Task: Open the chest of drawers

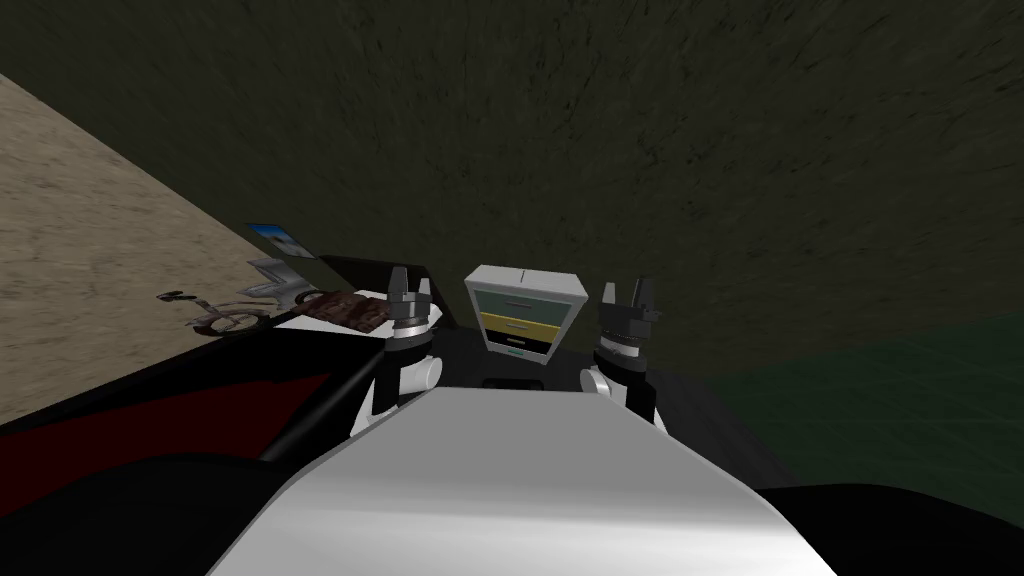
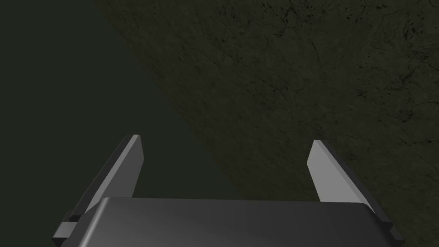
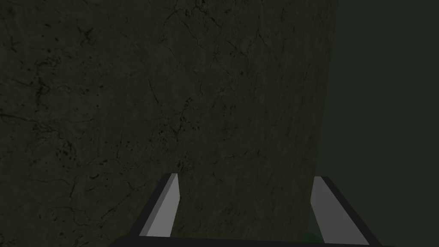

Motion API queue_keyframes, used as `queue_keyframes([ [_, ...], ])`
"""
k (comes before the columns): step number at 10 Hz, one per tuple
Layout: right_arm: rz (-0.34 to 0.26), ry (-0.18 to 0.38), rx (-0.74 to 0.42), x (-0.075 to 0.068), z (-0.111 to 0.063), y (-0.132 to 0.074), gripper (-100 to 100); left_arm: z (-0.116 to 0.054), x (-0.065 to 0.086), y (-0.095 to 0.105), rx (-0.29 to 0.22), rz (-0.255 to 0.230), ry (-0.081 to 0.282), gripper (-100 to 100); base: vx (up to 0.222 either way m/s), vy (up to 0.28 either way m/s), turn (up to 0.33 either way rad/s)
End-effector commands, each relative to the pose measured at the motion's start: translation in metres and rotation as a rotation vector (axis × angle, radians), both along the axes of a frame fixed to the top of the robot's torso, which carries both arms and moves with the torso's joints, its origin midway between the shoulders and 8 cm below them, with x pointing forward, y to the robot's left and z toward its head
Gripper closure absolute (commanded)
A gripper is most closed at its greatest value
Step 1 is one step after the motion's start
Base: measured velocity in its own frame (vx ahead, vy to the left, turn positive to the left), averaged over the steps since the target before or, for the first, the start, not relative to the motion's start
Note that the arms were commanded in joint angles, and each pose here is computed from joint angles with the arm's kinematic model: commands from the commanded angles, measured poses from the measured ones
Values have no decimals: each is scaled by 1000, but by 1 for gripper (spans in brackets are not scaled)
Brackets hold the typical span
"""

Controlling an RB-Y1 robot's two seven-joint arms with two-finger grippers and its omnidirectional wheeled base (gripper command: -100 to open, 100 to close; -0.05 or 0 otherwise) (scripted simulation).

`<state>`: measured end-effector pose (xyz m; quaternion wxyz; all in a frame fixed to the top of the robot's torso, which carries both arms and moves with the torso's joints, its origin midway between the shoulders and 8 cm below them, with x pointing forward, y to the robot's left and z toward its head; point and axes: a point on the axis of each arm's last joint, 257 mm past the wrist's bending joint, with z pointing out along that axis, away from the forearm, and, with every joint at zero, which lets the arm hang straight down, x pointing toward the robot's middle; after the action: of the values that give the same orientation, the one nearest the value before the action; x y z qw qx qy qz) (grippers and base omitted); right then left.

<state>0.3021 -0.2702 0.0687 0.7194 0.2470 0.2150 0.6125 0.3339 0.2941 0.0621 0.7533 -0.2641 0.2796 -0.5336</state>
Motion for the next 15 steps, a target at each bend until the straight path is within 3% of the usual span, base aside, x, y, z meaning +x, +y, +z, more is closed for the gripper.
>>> queue_keyframes([
  [1, 0, 0, 0, 0, 0, 0, 0, 0, 0, 0, 0, 0, 0, 0, 0, 0, 0],
  [9, 0, 0, 0, 0, 0, 0, 0, 0, 0, 0, 0, 0, 0, 0, 0, 0, 0],
  [10, -3, 27, -66, 5, -5, 7, -100, 0, 0, 0, 0, 0, 0, 0, 12, 37, -1],
  [15, -69, 119, -277, 25, -25, 21, -100, 0, 0, 0, 0, 0, 0, 0, 15, 85, -6],
])
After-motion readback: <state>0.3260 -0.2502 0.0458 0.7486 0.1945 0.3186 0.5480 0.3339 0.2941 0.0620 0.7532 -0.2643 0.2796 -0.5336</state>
